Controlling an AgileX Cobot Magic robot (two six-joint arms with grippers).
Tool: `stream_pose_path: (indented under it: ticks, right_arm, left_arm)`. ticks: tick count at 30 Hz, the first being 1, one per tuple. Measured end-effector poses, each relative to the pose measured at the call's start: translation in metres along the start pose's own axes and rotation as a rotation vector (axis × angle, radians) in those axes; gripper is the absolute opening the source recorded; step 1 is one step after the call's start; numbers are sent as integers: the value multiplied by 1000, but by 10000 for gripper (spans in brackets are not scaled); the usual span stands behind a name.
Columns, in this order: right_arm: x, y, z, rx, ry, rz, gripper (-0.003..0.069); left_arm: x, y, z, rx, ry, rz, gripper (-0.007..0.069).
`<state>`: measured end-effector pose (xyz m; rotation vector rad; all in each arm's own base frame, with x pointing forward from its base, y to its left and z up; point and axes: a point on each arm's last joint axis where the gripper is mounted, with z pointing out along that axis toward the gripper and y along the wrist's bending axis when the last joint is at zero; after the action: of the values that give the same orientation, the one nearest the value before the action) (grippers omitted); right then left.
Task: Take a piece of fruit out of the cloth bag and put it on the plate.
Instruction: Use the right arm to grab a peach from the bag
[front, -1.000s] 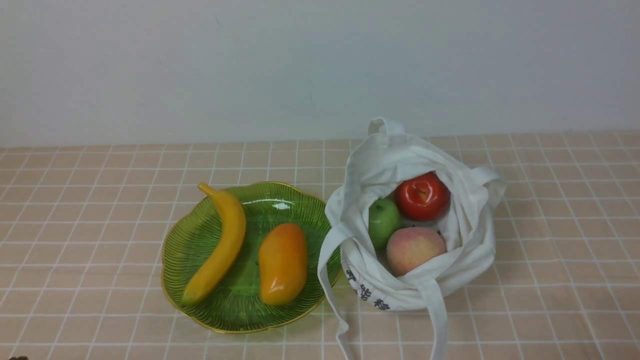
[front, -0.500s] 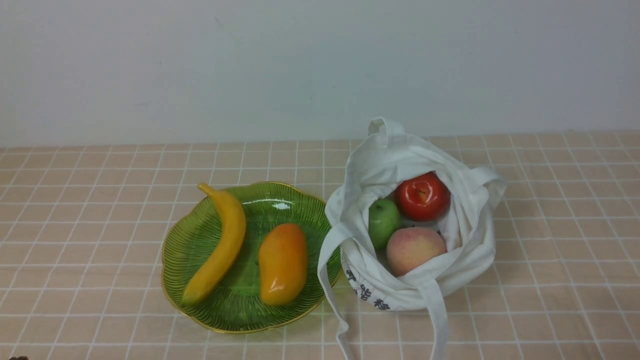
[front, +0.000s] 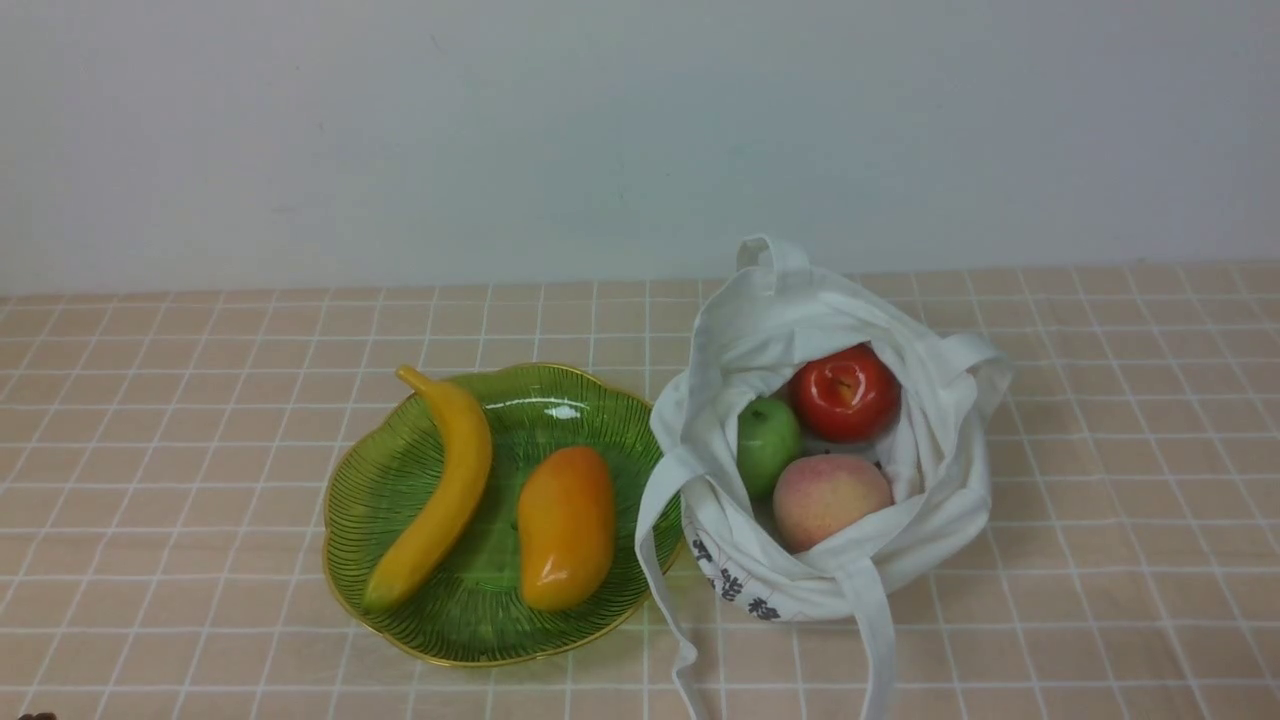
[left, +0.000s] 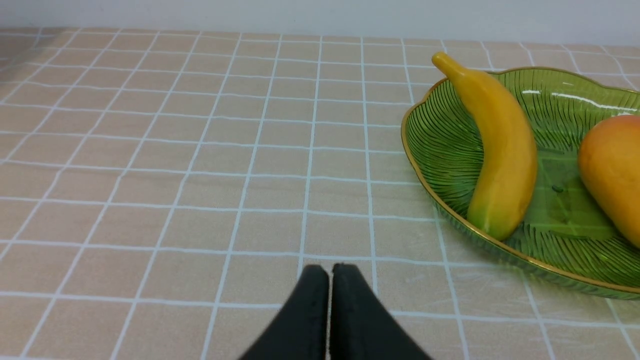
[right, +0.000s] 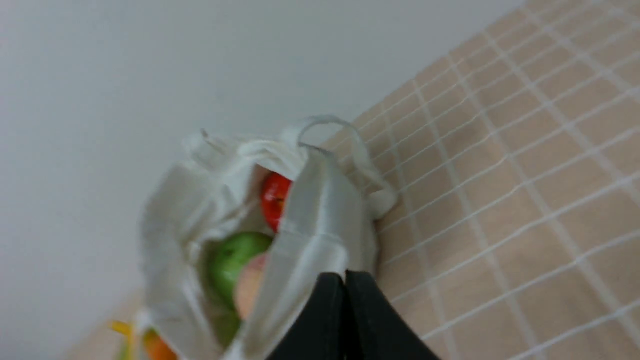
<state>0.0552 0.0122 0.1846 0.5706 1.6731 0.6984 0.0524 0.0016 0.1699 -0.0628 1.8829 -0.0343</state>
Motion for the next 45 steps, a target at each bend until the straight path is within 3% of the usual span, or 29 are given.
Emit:
stream_pose_path:
  ticks: [5, 10, 13, 15, 18, 21, 25, 29, 31, 33, 37, 38, 41, 45]
  right_arm:
    - [0, 3, 0, -38, -1, 191, -15]
    - [3, 6, -1, -43, 51, 193, -15]
    - [-10, 25, -8, -96, 54, 82, -15]
    - [-35, 51, -22, -168, -35, -55, -15]
    - [-70, 86, -39, -190, -117, -269, -15]
    - [-92, 107, -34, -75, 6, -458, -15]
    - [-98, 97, 2, 209, 405, -584, -15]
    - [-87, 75, 42, 397, 744, -574, -15]
    - [-79, 69, 61, 400, 855, -544, -14]
    - [-75, 67, 73, 382, 915, -524, -13]
    - [-54, 76, 117, 196, 1121, -485, 6]
    - [-52, 76, 118, 188, 1131, -485, 6]
    - [-43, 102, 149, 62, 1153, -561, 45]
    - [-34, 137, 184, -21, 1129, -701, 110]
  left_arm:
    - [0, 0, 0, 0, 0, 0, -8]
    - [0, 0, 0, 0, 0, 0, -8]
    - [0, 0, 0, 0, 0, 0, -8]
    - [0, 0, 0, 0, 0, 0, -8]
    - [0, 0, 0, 0, 0, 0, -8]
    - [0, 0, 0, 0, 0, 0, -8]
    - [0, 0, 0, 0, 0, 0, -8]
    - [0, 0, 0, 0, 0, 0, -8]
    - [0, 0, 0, 0, 0, 0, -8]
    - [0, 0, 0, 0, 0, 0, -8]
    - [0, 0, 0, 0, 0, 0, -8]
    - [0, 0, 0, 0, 0, 0, -8]
    - [0, 0, 0, 0, 0, 0, -8]
    - [0, 0, 0, 0, 0, 0, -8]
